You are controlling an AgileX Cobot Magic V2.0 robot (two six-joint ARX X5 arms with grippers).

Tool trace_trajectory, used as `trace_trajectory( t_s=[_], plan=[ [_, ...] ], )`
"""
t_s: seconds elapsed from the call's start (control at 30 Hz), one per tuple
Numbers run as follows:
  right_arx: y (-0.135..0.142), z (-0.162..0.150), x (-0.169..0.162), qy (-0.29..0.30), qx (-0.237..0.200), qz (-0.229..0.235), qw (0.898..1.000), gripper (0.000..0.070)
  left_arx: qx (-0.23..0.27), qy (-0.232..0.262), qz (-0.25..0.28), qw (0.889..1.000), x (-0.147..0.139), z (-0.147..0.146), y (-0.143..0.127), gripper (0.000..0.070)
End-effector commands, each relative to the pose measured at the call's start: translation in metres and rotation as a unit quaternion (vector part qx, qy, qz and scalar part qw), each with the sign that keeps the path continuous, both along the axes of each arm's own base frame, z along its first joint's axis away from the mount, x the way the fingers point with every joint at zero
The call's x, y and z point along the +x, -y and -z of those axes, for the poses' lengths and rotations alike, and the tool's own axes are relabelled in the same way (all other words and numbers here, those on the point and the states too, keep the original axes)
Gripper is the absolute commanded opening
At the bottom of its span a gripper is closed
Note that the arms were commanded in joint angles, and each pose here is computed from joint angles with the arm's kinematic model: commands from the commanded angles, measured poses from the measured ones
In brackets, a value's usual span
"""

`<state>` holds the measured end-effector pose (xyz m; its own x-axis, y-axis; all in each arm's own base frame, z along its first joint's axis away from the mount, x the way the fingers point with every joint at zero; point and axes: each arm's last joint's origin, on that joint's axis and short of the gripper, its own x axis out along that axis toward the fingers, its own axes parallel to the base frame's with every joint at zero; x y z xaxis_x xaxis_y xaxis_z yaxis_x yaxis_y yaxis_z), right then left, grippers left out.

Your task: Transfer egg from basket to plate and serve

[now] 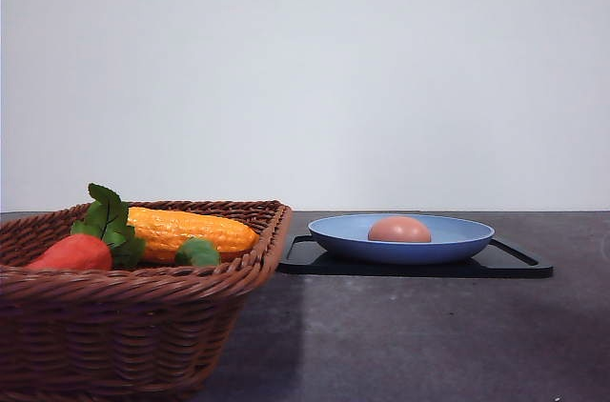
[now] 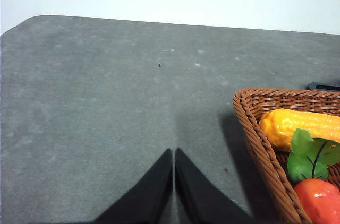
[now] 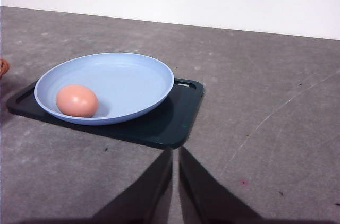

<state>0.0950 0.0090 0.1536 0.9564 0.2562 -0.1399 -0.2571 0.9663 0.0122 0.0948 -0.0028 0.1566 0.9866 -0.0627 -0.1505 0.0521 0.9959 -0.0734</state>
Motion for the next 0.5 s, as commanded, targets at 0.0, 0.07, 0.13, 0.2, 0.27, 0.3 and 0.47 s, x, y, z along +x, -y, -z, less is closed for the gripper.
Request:
trace_trajectory(
  t_s=[0.0,0.07,0.13,0.2,0.27,0.3,0.47],
  plan=[
    [0.0000,0.0027,0.0003,-0.006,0.005,0.001,1.000,0.0000,-0.001,-0.014,0.000,1.000,0.0008,0.0077,0.0000,0.0000],
    [0.0000,0.0027,0.0003,-0.006,0.005,0.001,1.000,0.0000,0.000,-0.014,0.000,1.000,0.0008,0.0076,0.0000,0.0000],
    [0.0000,0.0027,0.0003,-0.006,0.005,0.001,1.000,0.0000,0.000,-0.014,0.000,1.000,0.0008,0.0076,0.0000,0.0000],
    [0.0000,0.0027,0.0003,-0.006,0.005,0.001,1.000,0.0000,0.000,-0.014,0.000,1.000,0.0008,0.0076,0.0000,0.0000],
    [0.0000,0.0027,0.0003,-0.006,0.005,0.001,1.000,0.0000,0.000,-0.014,0.000,1.000,0.0008,0.0076,0.0000,0.0000],
    [0.0000,0.0027,0.0003,-0.006,0.005,0.001,1.000,0.0000,0.000,-0.014,0.000,1.000,0.0008,0.0076,0.0000,0.0000],
    [0.0000,0.0027,0.0003,-0.006,0.005,0.001,1.000,0.0000,0.000,-0.014,0.000,1.000,0.0008,0.0077,0.0000,0.0000]
  ],
)
